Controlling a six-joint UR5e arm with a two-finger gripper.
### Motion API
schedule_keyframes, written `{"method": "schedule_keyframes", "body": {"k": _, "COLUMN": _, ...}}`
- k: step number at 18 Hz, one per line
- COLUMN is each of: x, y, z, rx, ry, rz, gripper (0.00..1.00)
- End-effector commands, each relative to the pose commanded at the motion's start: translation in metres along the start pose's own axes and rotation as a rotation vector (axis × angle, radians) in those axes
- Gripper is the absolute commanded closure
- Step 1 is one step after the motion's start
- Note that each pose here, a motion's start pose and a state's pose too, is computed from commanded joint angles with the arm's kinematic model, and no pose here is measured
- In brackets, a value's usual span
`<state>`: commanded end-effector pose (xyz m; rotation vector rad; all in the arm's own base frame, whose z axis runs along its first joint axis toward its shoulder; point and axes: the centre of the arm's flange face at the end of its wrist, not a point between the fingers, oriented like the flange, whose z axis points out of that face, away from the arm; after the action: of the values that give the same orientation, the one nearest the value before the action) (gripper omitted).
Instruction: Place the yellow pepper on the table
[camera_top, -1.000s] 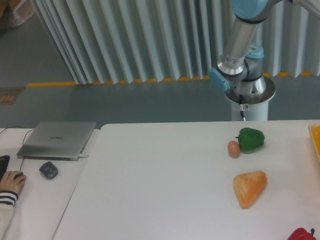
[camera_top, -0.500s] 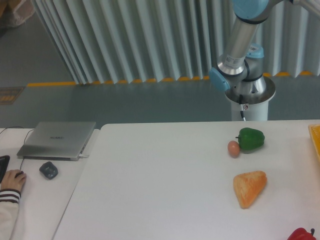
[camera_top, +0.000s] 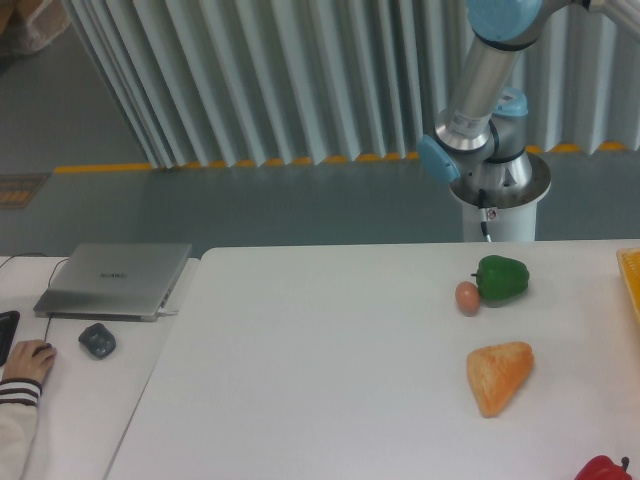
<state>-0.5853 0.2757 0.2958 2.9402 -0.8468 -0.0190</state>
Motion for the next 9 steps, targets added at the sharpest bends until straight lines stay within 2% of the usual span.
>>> {"method": "schedule_keyframes", "body": {"k": 3, "x": -0.001, "y": 0.002, "z": -0.006, "rx": 0.007, "ry": 0.017, "rz": -0.002, "gripper": 0.59}}
{"method": "schedule_keyframes", "body": {"k": 9, "x": 0.002, "y": 0.004, "z": -0.021, "rx": 0.019, "ry": 0.034, "rz": -0.008, "gripper": 0.63}}
